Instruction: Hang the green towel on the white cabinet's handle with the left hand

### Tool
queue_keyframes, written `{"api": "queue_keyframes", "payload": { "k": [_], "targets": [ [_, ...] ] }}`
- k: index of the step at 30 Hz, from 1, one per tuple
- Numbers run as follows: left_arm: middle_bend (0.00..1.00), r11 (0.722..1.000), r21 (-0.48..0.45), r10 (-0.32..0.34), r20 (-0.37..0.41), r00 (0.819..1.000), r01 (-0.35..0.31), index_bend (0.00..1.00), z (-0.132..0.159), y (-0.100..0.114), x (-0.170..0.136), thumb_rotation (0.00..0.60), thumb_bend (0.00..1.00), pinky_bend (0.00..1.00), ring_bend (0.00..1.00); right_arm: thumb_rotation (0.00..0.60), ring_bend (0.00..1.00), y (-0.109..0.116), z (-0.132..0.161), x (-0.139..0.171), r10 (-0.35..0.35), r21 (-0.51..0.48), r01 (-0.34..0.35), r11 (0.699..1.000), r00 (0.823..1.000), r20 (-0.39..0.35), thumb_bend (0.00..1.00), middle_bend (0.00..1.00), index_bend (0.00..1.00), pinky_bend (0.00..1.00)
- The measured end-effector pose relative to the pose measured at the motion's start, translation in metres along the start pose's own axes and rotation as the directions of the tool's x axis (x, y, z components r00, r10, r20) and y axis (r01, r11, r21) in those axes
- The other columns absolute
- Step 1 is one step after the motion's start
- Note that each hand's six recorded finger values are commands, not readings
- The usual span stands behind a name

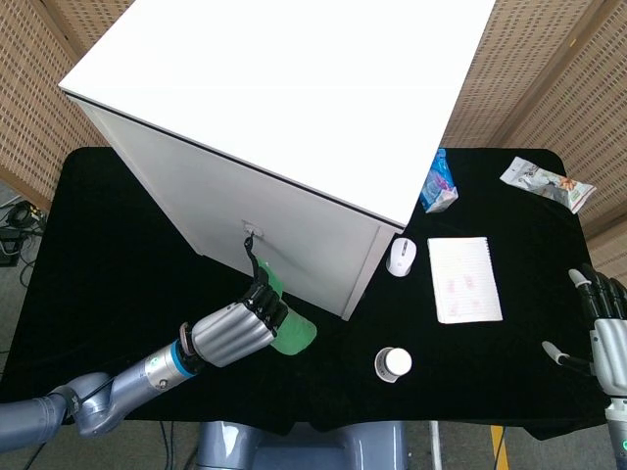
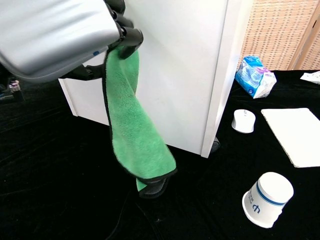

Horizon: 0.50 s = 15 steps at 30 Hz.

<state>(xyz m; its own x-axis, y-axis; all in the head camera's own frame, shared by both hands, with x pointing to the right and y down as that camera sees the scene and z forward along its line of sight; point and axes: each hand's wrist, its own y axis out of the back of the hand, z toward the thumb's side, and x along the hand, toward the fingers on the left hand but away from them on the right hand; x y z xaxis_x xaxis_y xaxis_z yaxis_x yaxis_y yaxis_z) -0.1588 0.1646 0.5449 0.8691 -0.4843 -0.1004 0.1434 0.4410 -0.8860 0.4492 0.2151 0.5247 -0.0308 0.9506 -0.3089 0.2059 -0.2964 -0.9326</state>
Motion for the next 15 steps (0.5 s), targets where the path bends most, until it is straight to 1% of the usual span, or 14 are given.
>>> {"api": "queue_keyframes", "payload": {
  "k": [1,3,5,11,15],
  "targets": [
    [0.14,1.000,-0.001,0.006,-0.001,1.000,-0.006,0.21,-0.001,0.001,-0.002,0.600,0.12,0.03,0.13,0.600,0.00,0.000,0.000,0.000,0.001,0.001,-0.001,1.000,1.000,0.000,0.13,0.00,0.02,0.00],
    [0.06,1.000,-0.003,0.020,-0.004,1.000,-0.020,0.15,-0.003,0.004,-0.007,0.600,0.11,0.00,0.06,0.600,0.00,-0.001,0.001,0.000,0.001,0.003,-0.001,1.000,1.000,-0.001,0.13,0.00,0.02,0.00],
    [0.01,1.000,-0.009,0.026,-0.009,1.000,-0.026,0.11,-0.005,0.005,-0.012,0.600,0.10,0.00,0.01,0.600,0.00,-0.001,0.001,0.000,0.001,0.005,-0.001,1.000,1.000,-0.001,0.13,0.00,0.02,0.00],
    [0.00,0.999,-0.043,0.011,-0.040,0.999,-0.013,0.11,-0.012,0.005,-0.030,0.600,0.10,0.00,0.00,0.600,0.00,-0.001,0.001,0.000,0.001,0.008,-0.001,1.000,1.000,0.001,0.13,0.00,0.02,0.00],
    [0.00,0.995,-0.101,-0.001,-0.110,0.994,-0.010,0.11,-0.022,0.007,-0.044,0.600,0.10,0.00,0.00,0.600,0.00,0.000,-0.001,0.000,-0.001,0.008,0.001,1.000,1.000,0.004,0.13,0.00,0.02,0.00]
  ]
}}
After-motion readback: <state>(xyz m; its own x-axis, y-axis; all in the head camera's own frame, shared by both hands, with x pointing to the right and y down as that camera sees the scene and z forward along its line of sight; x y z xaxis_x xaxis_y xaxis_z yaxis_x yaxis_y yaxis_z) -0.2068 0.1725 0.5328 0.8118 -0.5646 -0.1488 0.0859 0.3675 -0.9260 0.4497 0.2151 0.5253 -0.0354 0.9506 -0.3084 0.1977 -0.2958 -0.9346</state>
